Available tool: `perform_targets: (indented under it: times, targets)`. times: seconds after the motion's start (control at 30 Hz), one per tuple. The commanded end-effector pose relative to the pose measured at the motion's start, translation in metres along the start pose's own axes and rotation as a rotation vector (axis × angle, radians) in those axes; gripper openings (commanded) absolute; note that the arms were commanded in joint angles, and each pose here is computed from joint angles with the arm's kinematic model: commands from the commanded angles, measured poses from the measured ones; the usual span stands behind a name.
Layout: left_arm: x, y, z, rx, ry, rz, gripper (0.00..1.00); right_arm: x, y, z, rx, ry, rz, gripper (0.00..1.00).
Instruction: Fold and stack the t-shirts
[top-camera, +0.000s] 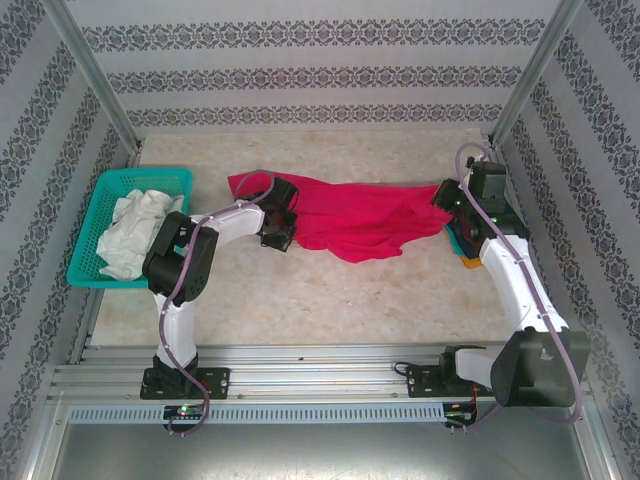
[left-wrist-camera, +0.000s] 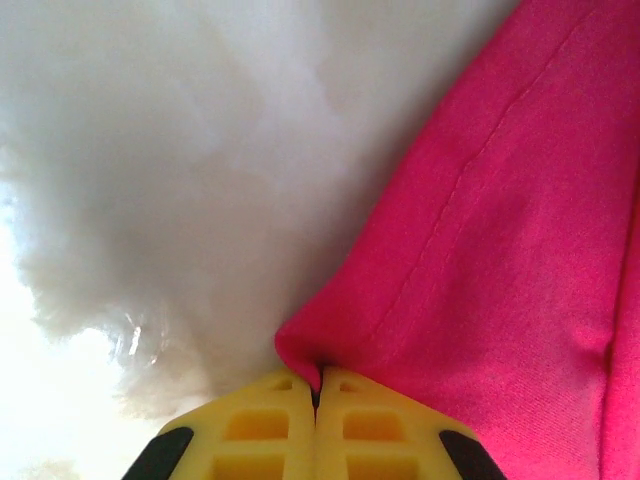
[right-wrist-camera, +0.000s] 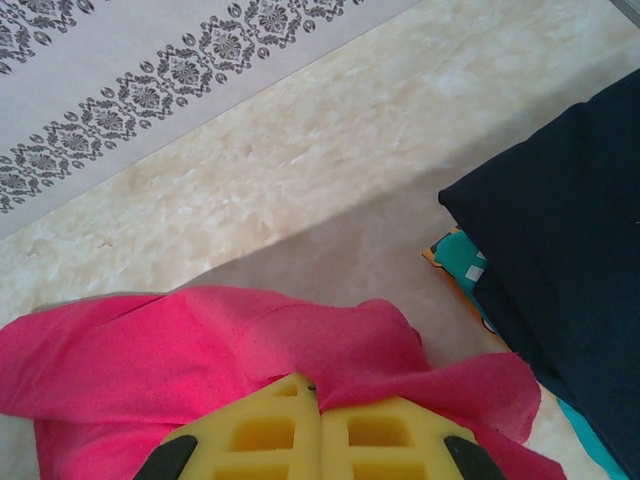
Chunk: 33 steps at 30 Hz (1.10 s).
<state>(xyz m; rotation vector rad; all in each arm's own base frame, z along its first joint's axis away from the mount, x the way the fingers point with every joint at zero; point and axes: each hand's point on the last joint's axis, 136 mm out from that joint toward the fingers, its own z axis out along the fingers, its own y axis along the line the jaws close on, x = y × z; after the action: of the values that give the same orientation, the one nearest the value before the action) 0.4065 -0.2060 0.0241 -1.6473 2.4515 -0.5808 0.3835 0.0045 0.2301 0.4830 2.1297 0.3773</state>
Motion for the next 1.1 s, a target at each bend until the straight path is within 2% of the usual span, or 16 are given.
perform_targets:
  times: [0.0,0.17,0.4,0.53,0.67,0.83,1.07]
  targets:
    - [-0.021,-0.018,-0.027,0.063,-0.065,0.05,0.0,-0.017,0.014,-0.022,-0.054,-0.048,0.0,0.0]
    - [-0.054,-0.057,-0.1,0.184,-0.16,0.104,0.0,-0.04,0.036,-0.043,-0.123,-0.098,-0.03,0.0]
    - [-0.099,-0.106,-0.222,0.319,-0.28,0.209,0.0,-0.103,0.086,-0.084,-0.264,-0.222,-0.064,0.0]
    - [-0.115,-0.11,-0.285,0.381,-0.346,0.225,0.0,-0.136,0.114,-0.119,-0.347,-0.304,-0.081,0.0]
    - [-0.124,-0.101,-0.332,0.424,-0.407,0.218,0.0,-0.153,0.128,-0.15,-0.4,-0.366,-0.057,0.0]
    - [-0.123,-0.084,-0.359,0.437,-0.422,0.22,0.0,-0.148,0.133,-0.175,-0.434,-0.378,-0.04,0.0]
    - [-0.114,-0.069,-0.354,0.417,-0.377,0.218,0.0,-0.135,0.131,-0.188,-0.444,-0.353,-0.033,0.0]
